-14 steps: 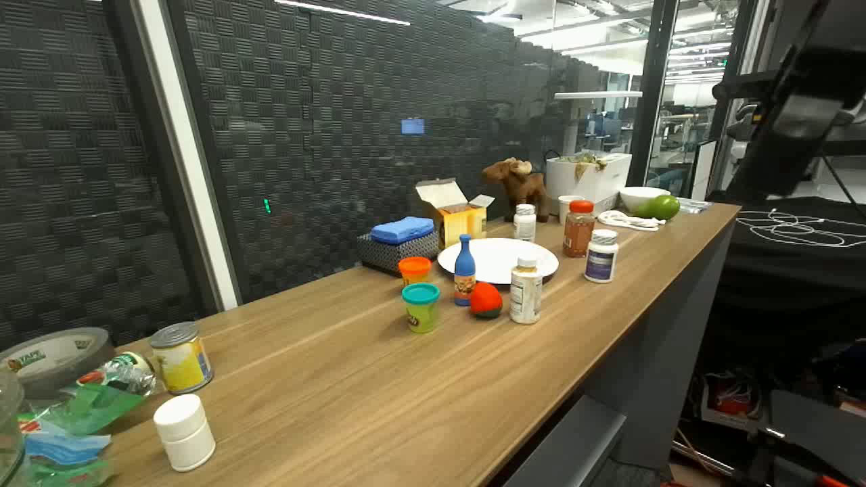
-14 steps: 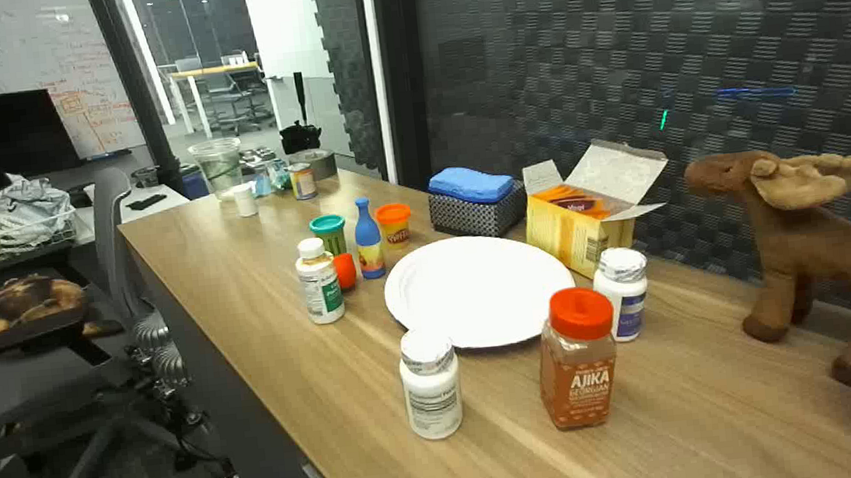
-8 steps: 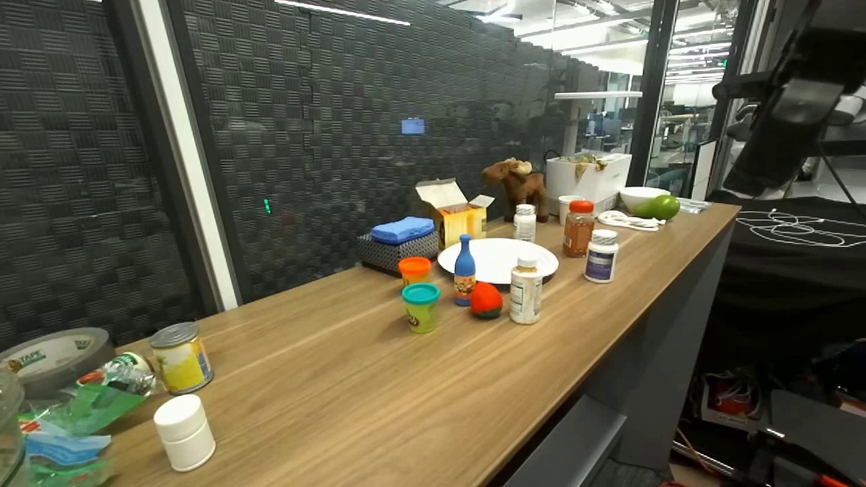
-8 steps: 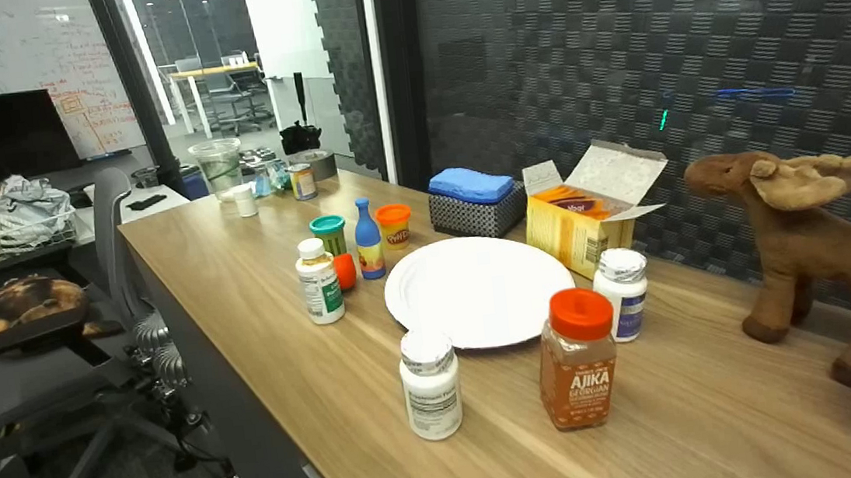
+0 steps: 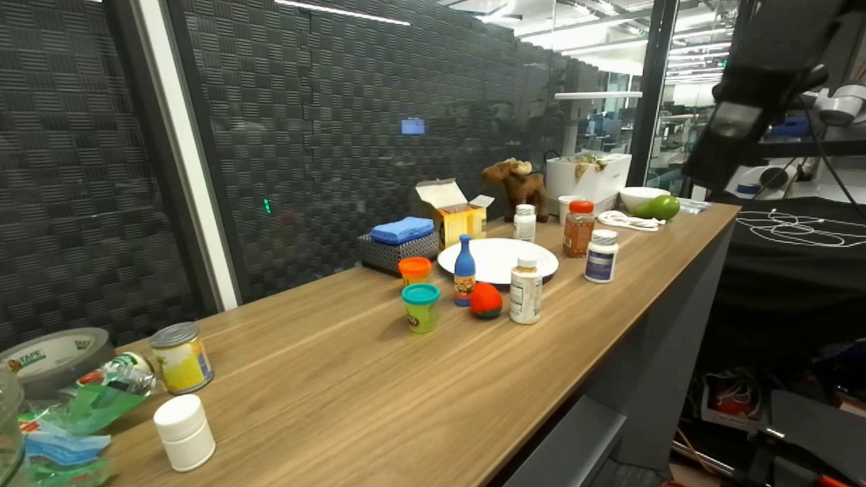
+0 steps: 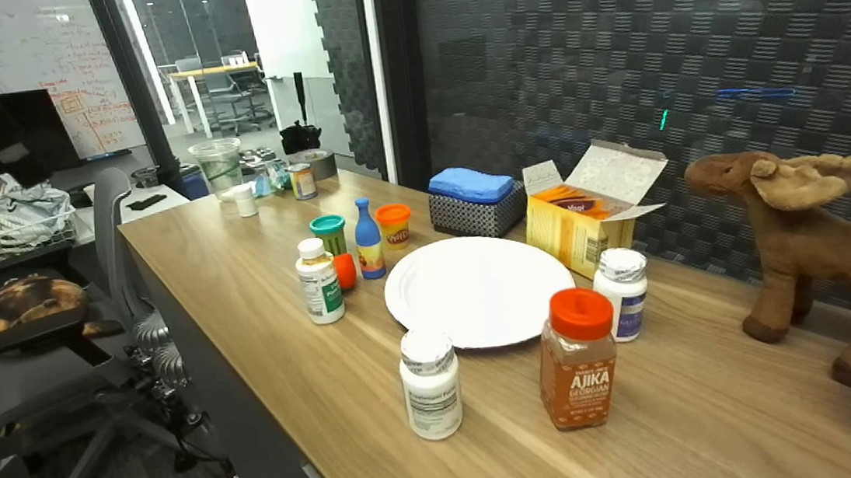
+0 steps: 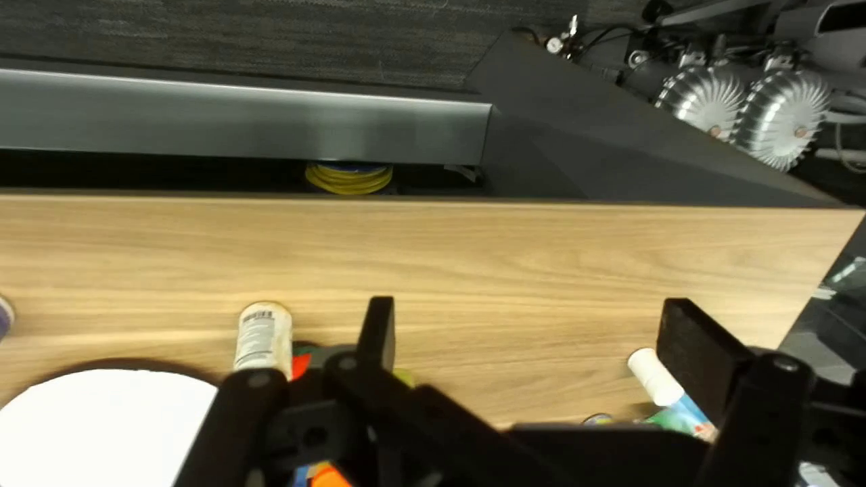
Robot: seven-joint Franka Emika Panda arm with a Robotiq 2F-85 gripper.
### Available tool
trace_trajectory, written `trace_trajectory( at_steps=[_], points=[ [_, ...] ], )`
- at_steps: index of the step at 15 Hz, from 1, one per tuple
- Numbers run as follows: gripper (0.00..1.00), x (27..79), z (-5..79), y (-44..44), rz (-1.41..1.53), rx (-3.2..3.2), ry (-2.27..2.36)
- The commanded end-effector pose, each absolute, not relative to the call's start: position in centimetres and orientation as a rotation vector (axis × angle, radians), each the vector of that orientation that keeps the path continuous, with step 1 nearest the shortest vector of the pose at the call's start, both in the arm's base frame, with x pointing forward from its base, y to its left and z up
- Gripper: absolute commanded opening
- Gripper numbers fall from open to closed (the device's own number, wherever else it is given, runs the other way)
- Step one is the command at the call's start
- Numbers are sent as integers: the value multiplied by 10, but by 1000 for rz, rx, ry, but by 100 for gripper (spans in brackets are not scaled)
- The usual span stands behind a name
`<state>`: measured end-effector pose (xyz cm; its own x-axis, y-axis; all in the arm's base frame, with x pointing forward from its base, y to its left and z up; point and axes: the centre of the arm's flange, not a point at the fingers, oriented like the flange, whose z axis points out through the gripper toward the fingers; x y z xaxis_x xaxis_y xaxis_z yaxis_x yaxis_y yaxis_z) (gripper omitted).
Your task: Place the containers and the orange toy on the white plate
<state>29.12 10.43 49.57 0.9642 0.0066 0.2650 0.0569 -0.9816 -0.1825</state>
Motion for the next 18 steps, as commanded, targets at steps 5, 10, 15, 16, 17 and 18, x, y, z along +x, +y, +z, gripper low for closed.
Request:
trace_trajectory(
  at_steps=[5, 10, 15, 16, 17, 18],
  points=[
    [100, 435, 516, 84, -490, -2985, 100],
    [100, 522, 508, 93, -399, -3016, 157],
    [100, 603, 487, 108, -357, -3092, 156],
    [100, 614, 480, 110, -347, -3104, 147],
    [100, 624, 473, 112, -335, -3117, 137],
    [100, 631, 465, 112, -317, -3125, 128]
  ],
)
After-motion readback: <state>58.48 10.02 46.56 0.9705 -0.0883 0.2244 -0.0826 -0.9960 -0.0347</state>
